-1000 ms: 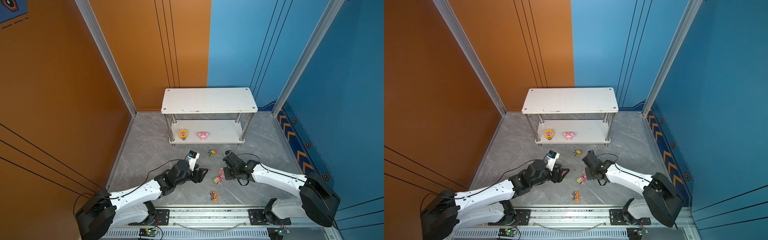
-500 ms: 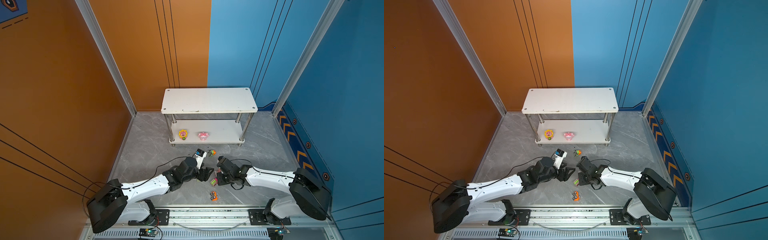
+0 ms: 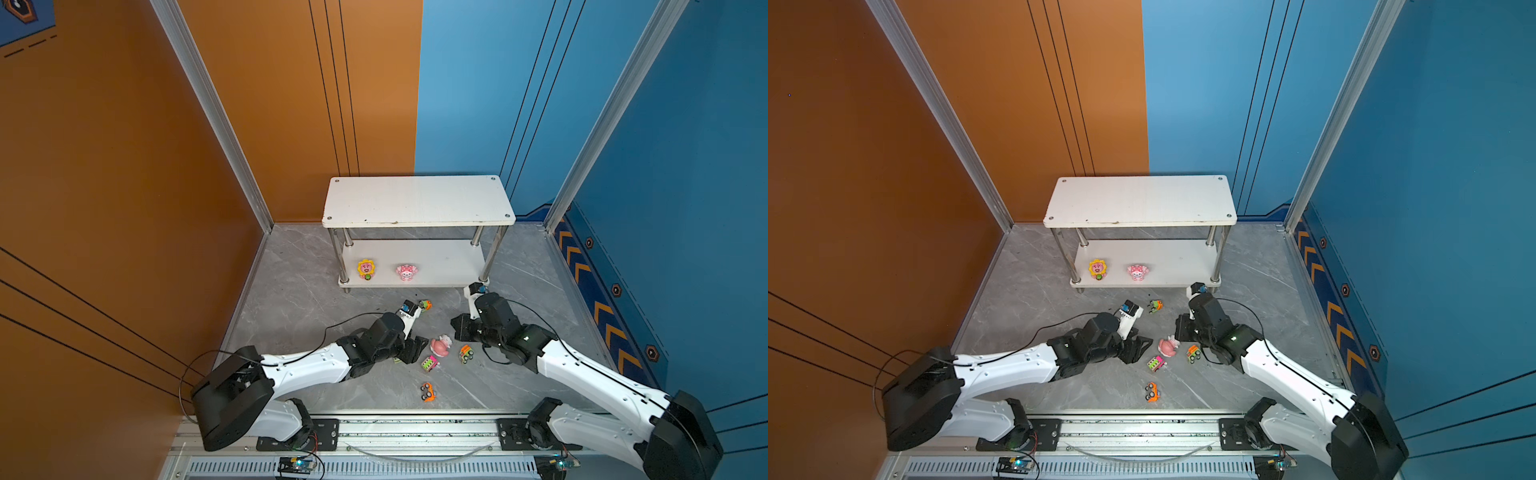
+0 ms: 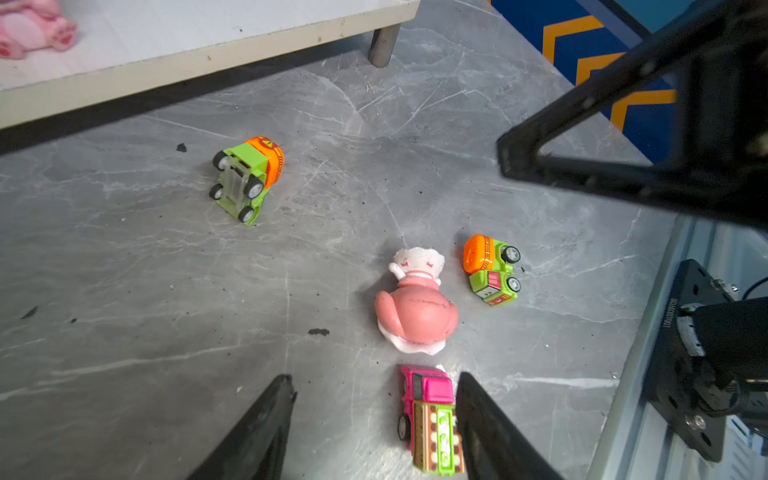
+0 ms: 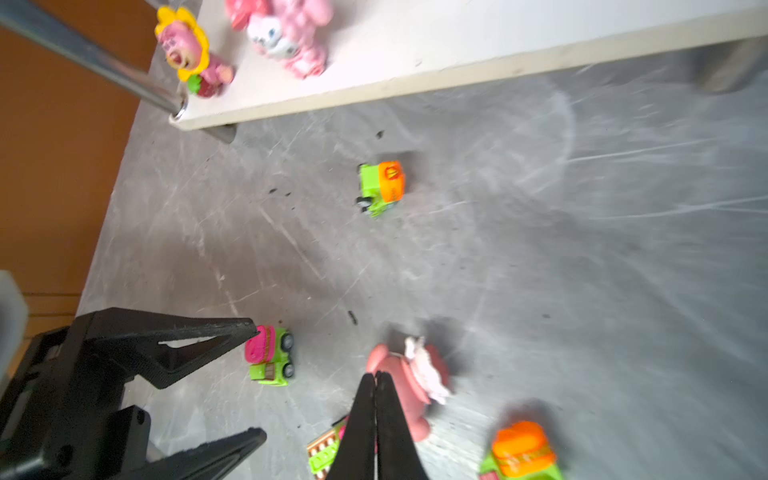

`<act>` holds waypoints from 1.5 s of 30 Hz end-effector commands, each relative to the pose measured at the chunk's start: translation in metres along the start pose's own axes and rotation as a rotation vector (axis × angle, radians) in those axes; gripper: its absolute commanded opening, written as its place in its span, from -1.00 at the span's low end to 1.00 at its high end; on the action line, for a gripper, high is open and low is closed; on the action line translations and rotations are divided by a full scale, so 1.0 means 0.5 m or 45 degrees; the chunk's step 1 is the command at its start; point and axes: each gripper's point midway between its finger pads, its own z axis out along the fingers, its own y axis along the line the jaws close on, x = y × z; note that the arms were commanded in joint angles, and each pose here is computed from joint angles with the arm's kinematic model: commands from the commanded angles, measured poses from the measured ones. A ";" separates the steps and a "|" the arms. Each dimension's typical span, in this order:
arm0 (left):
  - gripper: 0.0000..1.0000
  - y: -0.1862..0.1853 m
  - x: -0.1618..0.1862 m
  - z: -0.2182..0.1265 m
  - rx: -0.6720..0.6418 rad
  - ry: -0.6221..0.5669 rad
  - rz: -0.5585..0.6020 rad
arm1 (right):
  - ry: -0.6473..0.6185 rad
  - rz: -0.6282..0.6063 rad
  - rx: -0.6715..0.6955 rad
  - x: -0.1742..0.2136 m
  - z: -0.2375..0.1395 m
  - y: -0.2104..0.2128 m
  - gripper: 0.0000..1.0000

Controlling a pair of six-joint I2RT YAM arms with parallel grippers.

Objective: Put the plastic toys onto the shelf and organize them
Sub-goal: 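Lower both grippers around the pink Hello Kitty figure on the table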

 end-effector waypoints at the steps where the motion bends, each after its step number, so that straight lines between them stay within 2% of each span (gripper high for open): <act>1: 0.27 -0.022 -0.004 0.025 0.028 0.038 0.053 | 0.197 -0.058 0.212 0.094 -0.007 -0.088 -0.85; 4: 0.04 -0.034 -0.005 0.050 0.050 0.063 0.061 | 0.275 -0.055 0.182 0.137 0.009 -0.087 -0.85; 7: 0.02 -0.042 -0.006 0.069 0.070 0.086 0.052 | 0.311 -0.137 0.165 0.168 0.031 -0.068 -0.80; 10: 0.10 -0.048 -0.001 0.081 0.089 0.108 0.038 | 0.319 -0.190 0.173 0.171 0.056 -0.053 -0.74; 18: 0.18 -0.033 0.018 0.075 0.060 0.125 0.001 | 0.322 -0.158 0.091 0.143 0.112 -0.027 -0.99; 27: 0.38 -0.039 0.026 0.090 0.080 0.148 0.003 | 0.339 -0.227 0.188 0.135 0.088 -0.060 -0.97; 30: 0.45 -0.042 0.031 0.107 0.091 0.172 0.005 | 0.323 -0.217 0.191 0.134 0.076 -0.066 -0.97; 32: 0.49 -0.043 0.038 0.118 0.096 0.192 0.001 | 0.286 -0.157 0.203 0.118 0.069 -0.083 -0.96; 33: 0.64 -0.046 0.042 0.122 0.101 0.203 -0.001 | 0.274 -0.142 0.197 0.114 0.066 -0.085 -0.96; 34: 0.69 -0.050 0.047 0.127 0.107 0.214 -0.001 | 0.264 -0.125 0.195 0.110 0.063 -0.088 -0.95; 45: 0.66 -0.090 0.066 0.170 0.137 0.261 0.034 | 0.229 -0.097 0.204 0.100 0.050 -0.102 -0.92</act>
